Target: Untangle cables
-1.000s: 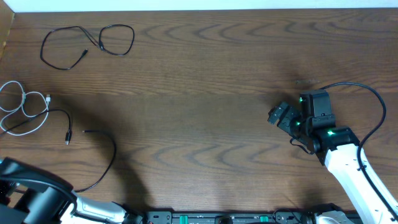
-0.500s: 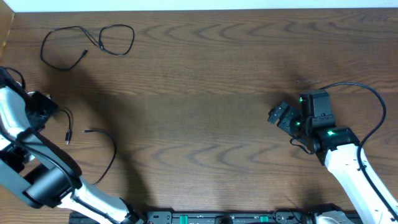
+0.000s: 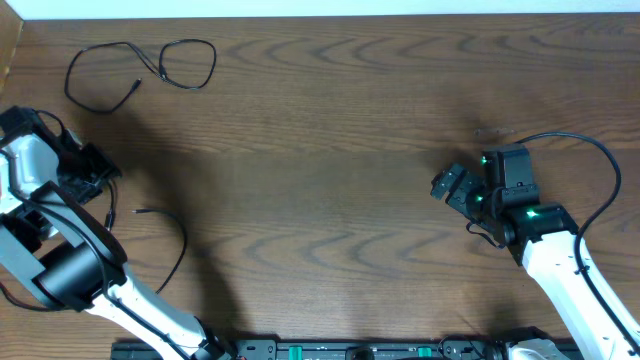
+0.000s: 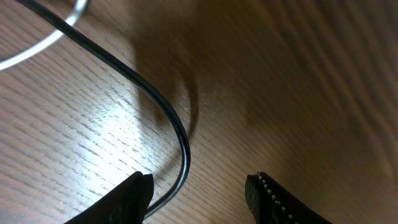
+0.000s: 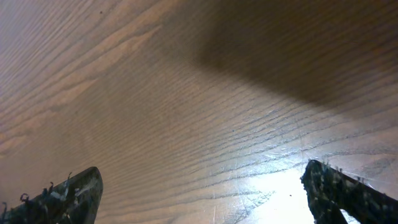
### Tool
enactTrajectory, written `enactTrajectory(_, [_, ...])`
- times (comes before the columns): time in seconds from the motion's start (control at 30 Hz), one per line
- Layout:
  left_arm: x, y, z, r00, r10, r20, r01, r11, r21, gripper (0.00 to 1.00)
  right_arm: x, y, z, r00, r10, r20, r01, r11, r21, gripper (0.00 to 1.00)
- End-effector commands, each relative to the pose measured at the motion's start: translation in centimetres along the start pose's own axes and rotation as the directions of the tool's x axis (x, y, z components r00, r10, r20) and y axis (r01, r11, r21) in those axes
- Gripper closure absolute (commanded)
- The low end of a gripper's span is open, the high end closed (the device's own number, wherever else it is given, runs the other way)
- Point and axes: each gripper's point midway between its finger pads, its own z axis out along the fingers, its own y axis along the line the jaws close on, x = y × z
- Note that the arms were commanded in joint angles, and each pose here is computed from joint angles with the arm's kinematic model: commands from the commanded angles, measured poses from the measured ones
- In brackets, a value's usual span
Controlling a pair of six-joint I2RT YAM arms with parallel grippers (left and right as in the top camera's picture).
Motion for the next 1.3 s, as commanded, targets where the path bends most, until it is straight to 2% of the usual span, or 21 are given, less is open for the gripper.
enactTrajectory(0.0, [0.6,0.9,1.5,0.999,0.015,-0.041,-0.017,0.999,-0.032,0.47,-0.3,-0.1,-0.1,1.0,-0.014,0.014,0.013,1.0,0.008,0.01])
enactTrajectory(0.27, [0.7,2.7,1.5,0.999,0.015,-0.044,-0.02,0.991,-0.132,0.47,-0.3,-0.1,-0.1,1.0,-0.014,0.014,0.013,1.0,0.008,0.01])
enactTrajectory(0.4, [0.7,2.7,1.5,0.999,0.015,-0.044,-0.02,0.991,-0.133,0.57,-0.3,-0.1,-0.1,1.0,-0.014,0.014,0.013,1.0,0.008,0.01])
enactTrajectory(0.73, [1.6,2.9,2.4,0.998,0.012,-0.06,-0.02,0.991,-0.134,0.58,-0.3,-0.1,-0.1,1.0,-0.014,0.014,0.013,1.0,0.008,0.01])
enactTrajectory(0.83, [1.6,2.9,2.4,0.998,0.012,-0.059,-0.02,0.991,-0.134,0.67,-0.3,-0.1,-0.1,1.0,-0.014,0.014,0.013,1.0,0.008,0.01])
enactTrajectory(0.97, [1.5,2.9,2.4,0.998,0.012,-0.058,-0.02,0.991,-0.134,0.67,-0.3,-0.1,-0.1,1.0,-0.014,0.014,0.013,1.0,0.008,0.01])
enactTrajectory(1.0, [1.5,2.9,2.4,0.998,0.012,-0.057,-0.02,0.991,-0.134,0.71,-0.3,-0.1,-0.1,1.0,-0.014,0.014,0.013,1.0,0.008,0.01])
enactTrajectory(1.07, [1.5,2.9,2.4,0.998,0.01,-0.055,-0.017,0.991,-0.134,0.9,-0.3,-0.1,-0.1,1.0,-0.014,0.014,0.013,1.0,0.008,0.01])
enactTrajectory(1.1, [1.4,2.9,2.3,0.999,0.004,-0.051,-0.011,0.991,-0.134,0.92,-0.3,-0.1,-0.1,1.0,-0.014,0.014,0.013,1.0,0.008,0.01])
enactTrajectory(1.27, [0.3,2.4,-0.1,0.997,-0.074,-0.007,0.072,0.989,-0.132,0.92,-0.3,-0.1,-0.1,1.0,-0.014,0.014,0.013,1.0,0.008,0.01])
